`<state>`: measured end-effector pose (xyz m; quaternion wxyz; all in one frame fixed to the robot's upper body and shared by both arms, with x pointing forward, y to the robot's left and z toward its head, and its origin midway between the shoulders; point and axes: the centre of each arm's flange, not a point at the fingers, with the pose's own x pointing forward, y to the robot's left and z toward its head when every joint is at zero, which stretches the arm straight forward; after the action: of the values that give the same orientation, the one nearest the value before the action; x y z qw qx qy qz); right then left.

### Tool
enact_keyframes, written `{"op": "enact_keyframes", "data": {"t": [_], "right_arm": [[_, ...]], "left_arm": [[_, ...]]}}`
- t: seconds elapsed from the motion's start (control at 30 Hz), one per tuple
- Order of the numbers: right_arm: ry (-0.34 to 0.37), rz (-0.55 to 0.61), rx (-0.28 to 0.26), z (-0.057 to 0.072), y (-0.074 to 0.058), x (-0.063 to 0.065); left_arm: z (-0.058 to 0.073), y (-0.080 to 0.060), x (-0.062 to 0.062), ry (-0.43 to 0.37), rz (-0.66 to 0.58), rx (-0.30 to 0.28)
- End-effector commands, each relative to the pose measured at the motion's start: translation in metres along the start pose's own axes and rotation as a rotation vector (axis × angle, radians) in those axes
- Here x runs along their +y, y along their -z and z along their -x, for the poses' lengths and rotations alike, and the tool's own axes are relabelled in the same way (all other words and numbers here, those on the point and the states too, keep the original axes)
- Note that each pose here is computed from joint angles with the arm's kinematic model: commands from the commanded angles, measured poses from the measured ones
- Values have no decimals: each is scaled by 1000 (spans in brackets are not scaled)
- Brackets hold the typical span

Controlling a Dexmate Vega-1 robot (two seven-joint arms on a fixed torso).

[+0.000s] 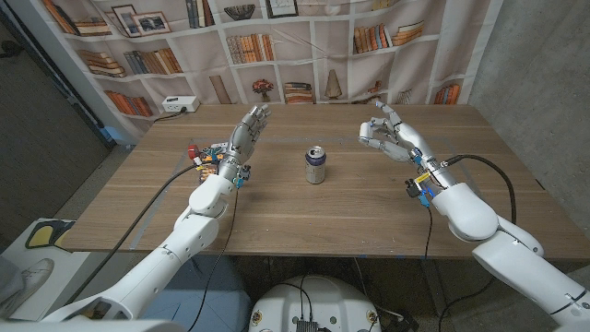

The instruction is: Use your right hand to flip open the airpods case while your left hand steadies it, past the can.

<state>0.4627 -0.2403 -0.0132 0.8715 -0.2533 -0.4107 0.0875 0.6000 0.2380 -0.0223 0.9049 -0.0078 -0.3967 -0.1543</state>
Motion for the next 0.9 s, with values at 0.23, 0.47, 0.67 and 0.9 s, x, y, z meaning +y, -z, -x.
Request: {"op": "enact_keyframes", "data": {"t": [0.23,0.47,0.67,0.9], "right_arm": [[-16,-226,-71,-38,-2,4],[-22,-332,-82,-48,1,11],[-14,-437,-99,-53,5,16],[-2,-480,-99,-57,7,17]], "left_arm": [[0,-17,-19,-59,-61,-45],[0,-27,-30,-78,-98,-84],[1,-31,-41,-89,-149,-107],[0,-35,-48,-72,-181,-128]]}}
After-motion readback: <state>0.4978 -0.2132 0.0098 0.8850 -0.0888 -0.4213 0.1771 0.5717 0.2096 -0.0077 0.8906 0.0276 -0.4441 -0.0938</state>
